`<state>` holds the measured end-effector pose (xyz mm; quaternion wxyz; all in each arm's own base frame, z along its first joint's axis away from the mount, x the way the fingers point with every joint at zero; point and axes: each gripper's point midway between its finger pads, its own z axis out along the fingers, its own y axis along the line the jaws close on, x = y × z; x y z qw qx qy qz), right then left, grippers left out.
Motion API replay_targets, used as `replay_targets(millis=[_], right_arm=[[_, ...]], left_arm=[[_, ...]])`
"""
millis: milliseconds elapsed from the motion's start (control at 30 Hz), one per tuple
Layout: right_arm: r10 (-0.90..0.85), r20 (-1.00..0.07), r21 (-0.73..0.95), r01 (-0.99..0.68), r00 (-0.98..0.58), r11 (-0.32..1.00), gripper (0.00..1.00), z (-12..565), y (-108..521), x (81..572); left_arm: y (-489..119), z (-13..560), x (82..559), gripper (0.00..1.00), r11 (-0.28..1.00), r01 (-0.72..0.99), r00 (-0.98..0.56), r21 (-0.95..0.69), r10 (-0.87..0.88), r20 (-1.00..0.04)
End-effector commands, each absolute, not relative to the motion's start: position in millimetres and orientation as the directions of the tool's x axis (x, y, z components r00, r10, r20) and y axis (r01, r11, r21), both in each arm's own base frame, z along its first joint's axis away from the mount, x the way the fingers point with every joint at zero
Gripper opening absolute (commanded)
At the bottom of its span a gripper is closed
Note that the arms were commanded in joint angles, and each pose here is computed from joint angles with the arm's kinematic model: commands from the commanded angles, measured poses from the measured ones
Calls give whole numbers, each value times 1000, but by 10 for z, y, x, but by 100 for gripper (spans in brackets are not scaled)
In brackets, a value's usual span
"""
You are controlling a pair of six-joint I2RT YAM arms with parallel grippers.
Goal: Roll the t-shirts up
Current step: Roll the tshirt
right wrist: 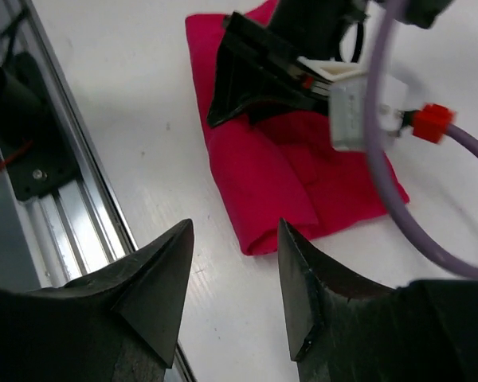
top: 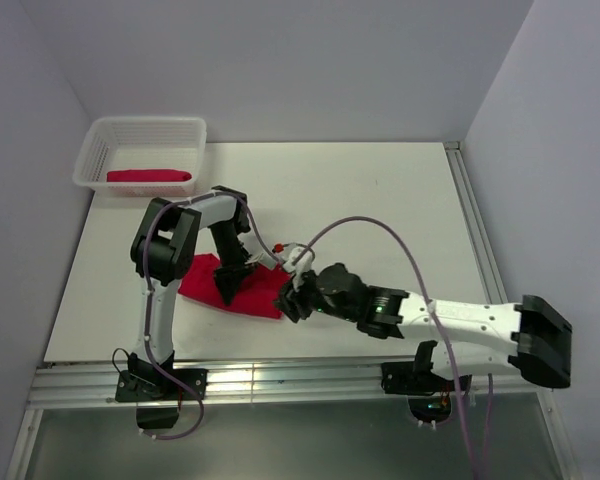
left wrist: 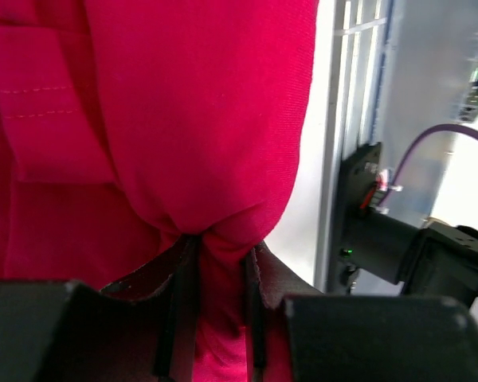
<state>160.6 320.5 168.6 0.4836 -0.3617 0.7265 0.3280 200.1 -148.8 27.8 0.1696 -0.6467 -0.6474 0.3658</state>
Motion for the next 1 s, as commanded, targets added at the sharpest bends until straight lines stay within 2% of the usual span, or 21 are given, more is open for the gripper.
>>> replay_targets(millis=[0,100,133,300,467,600,967], right_arm=[[-307,-934,-21,-833,-180,553,54,1778,3447,1726],[-447,-886,-136,-851,-124,507,60,1611,3728,1682],[-483,-869,-168,-852,-110,497,64,1558,3861,1674],[-625,-780,-280,-872,-37,401,68,1308,4106,1629],[-683,-730,-341,-874,13,348,69,1182,4198,1635],[-735,-676,-394,-865,44,311,74,1048,4207,1688],[-764,-640,-396,-887,81,238,76,931,4466,1609]], left_arm=[[-1493,-202,2100,0,-173,748,-22,-640,958,-285],[-1492,-209,2093,0,-172,745,-26,-644,958,-286],[-1496,-206,2088,0,-175,745,-24,-644,957,-288],[-1473,-198,2051,0,-179,741,-19,-647,958,-287],[-1453,-205,2014,0,-184,734,-15,-654,958,-287],[-1458,-211,2020,0,-188,735,-13,-652,957,-291],[-1439,-210,1998,0,-195,732,-5,-653,957,-291]])
